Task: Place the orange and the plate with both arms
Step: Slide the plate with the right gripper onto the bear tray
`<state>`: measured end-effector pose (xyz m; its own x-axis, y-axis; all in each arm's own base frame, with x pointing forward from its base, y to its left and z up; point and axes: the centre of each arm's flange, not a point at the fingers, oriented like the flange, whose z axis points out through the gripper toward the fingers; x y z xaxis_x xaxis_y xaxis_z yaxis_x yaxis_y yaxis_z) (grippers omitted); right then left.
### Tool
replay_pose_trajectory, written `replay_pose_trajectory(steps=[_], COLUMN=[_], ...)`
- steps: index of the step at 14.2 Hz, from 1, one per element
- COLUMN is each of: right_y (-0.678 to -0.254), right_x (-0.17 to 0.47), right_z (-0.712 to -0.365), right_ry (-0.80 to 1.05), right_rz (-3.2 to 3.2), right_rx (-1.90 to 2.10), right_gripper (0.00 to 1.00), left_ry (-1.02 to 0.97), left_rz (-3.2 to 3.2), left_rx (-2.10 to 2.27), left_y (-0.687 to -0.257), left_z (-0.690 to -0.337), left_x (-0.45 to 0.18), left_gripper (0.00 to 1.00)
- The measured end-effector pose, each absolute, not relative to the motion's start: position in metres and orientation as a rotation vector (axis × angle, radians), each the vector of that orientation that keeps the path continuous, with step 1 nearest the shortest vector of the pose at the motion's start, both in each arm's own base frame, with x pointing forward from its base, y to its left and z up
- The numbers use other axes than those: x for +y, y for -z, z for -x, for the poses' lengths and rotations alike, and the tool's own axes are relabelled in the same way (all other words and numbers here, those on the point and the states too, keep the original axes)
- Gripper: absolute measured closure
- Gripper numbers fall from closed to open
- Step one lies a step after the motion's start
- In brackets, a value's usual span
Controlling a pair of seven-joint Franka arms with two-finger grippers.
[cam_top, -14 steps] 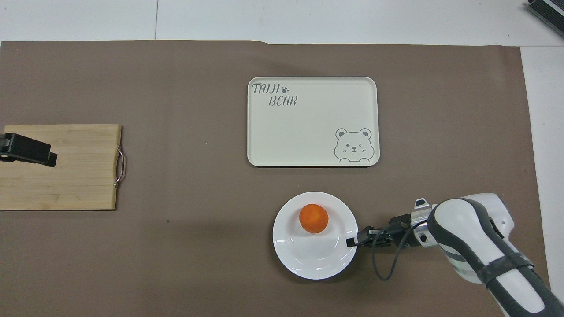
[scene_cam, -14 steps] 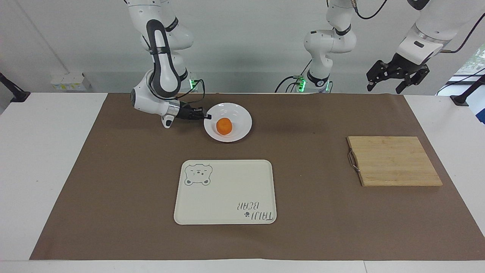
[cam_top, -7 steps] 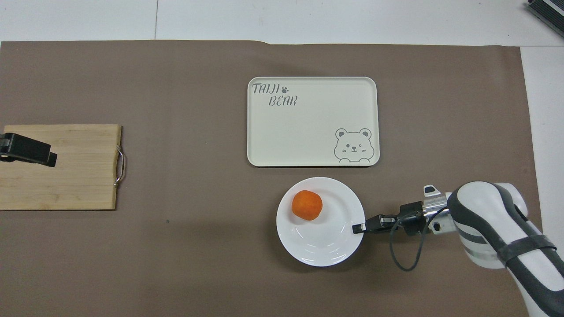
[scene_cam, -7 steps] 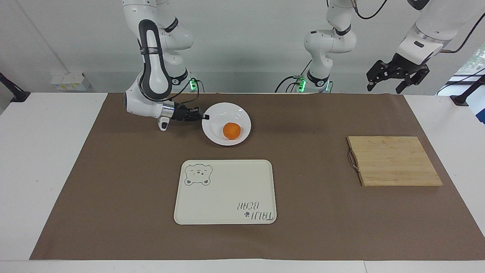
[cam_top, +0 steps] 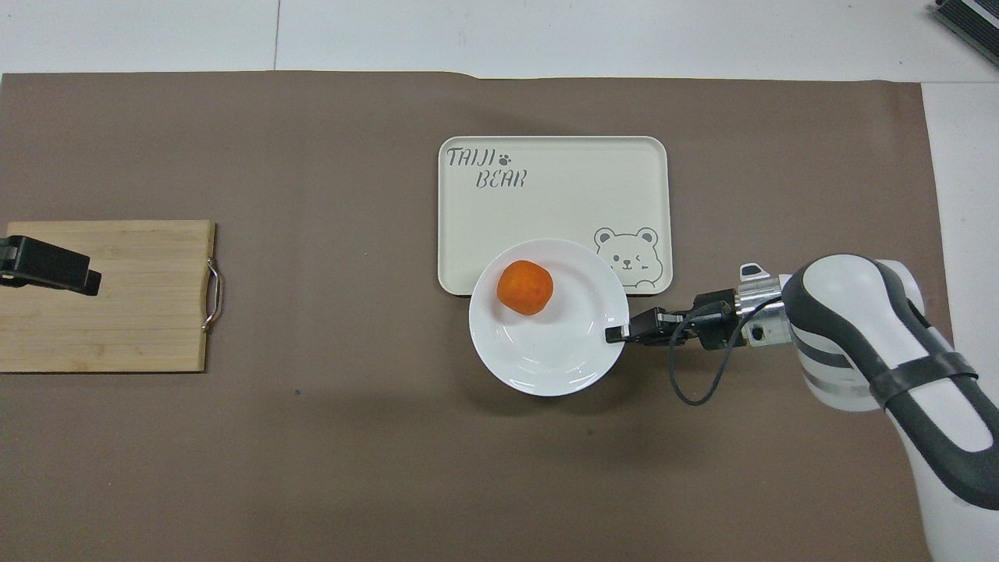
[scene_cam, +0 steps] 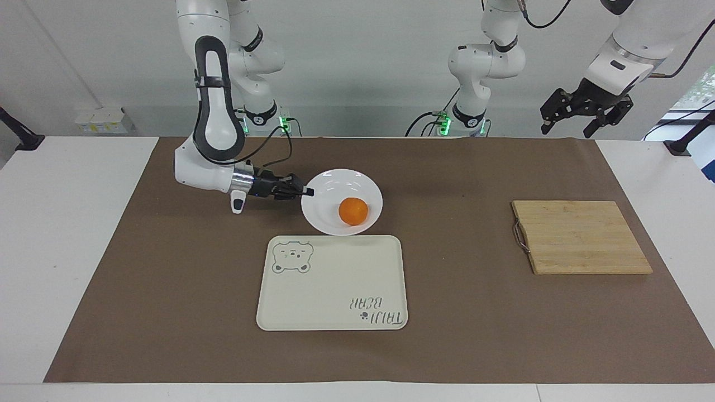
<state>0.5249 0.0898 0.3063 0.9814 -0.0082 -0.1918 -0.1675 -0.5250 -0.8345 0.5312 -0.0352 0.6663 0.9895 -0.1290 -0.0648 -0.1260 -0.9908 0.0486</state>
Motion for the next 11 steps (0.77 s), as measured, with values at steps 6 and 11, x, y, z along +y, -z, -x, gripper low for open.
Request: replay_pose_trajectory(steps=[6,11], right_y=[-0.305,-0.270], right_x=[0.106,0.091], right_z=[-0.608,-0.651], right_ry=[-0.120,-0.100], right_rz=[2.151,2.158], right_rx=[0.185,0.218], right_gripper=[0.95,0.95], left_ry=[0.105,0.105], left_rz=[-3.089,-3.089], left_rx=[-0.198,-0.198], left_y=[-0.666,-0.666], left_z=[-0.531,-0.531], left_x=[-0.035,-0.035], left_gripper=[0.00,0.00])
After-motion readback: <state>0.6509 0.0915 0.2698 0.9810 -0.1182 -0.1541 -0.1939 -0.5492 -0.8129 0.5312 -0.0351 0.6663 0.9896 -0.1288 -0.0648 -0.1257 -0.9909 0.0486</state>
